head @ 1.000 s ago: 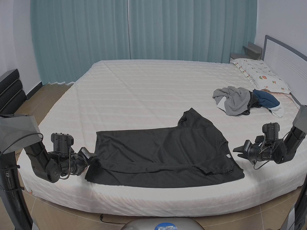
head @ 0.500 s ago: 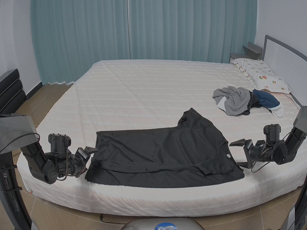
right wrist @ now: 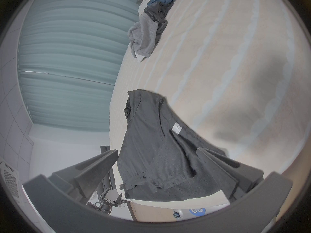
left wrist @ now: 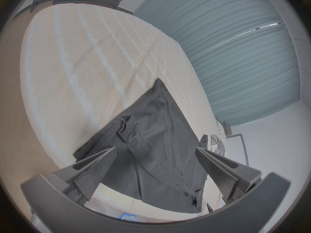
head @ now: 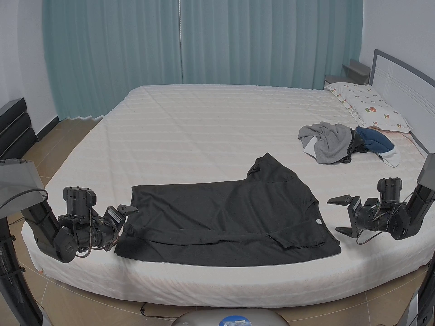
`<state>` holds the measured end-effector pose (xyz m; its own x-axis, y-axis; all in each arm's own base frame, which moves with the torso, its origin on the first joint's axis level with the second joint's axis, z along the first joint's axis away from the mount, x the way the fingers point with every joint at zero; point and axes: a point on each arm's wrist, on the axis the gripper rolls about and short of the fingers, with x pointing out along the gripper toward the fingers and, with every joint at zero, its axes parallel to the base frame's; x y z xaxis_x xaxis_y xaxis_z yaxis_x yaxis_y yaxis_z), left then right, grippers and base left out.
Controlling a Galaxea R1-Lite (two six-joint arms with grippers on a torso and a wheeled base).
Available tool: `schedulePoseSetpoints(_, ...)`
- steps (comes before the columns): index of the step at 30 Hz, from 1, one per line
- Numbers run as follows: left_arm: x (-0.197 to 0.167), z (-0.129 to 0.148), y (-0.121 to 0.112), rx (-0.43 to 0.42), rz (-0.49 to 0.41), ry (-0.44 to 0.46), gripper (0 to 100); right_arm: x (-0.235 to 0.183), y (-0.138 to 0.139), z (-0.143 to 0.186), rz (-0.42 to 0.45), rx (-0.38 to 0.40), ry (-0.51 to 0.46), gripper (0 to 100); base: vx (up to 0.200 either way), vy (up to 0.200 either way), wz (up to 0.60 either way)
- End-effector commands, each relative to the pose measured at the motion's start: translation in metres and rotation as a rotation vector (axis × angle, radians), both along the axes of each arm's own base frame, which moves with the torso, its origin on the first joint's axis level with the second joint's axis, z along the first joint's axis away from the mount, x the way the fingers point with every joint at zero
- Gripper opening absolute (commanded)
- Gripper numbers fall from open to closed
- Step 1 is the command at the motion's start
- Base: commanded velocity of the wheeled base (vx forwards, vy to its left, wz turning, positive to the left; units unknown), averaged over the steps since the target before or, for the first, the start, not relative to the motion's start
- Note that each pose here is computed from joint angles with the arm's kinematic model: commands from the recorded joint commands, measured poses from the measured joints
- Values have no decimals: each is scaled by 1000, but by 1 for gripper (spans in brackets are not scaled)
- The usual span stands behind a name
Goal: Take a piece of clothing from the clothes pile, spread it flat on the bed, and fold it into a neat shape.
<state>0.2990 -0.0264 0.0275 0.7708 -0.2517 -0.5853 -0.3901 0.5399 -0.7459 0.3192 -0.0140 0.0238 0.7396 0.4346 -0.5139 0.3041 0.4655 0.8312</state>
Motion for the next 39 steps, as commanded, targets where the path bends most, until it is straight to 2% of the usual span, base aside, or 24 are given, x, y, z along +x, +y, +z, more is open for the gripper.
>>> schedulePoseSetpoints(1,4,-1,0,14,-6,-10,100,-1,2,-1,6,-1,5,100,0,0,0)
schedulePoseSetpoints(8,13,1,12,132,-33,-63,100,-1,3,-2,8,-2,6,100,0,0,0)
schedulePoseSetpoints(16,10,-10,11,189,-88,-38,100,-1,4,-4,13,-7,9,100,0,0,0)
schedulePoseSetpoints(17,8,-13,9,220,-120,-28,100,0,4,-3,15,-5,8,100,0,0,0)
schedulePoseSetpoints(25,8,-13,7,230,-120,-28,100,-1,8,-3,26,-6,9,100,0,0,0)
schedulePoseSetpoints(29,6,-2,8,254,-89,-60,100,-1,8,-3,26,-6,6,100,0,0,0)
schedulePoseSetpoints(30,2,10,7,260,-80,-90,100,-1,8,-2,26,-6,5,100,0,0,0)
schedulePoseSetpoints(33,-5,18,1,257,-99,-111,100,-1,8,-3,26,-6,6,100,0,0,0)
schedulePoseSetpoints(39,-12,12,-16,249,-162,-86,100,-1,8,-2,24,-7,5,100,0,0,0)
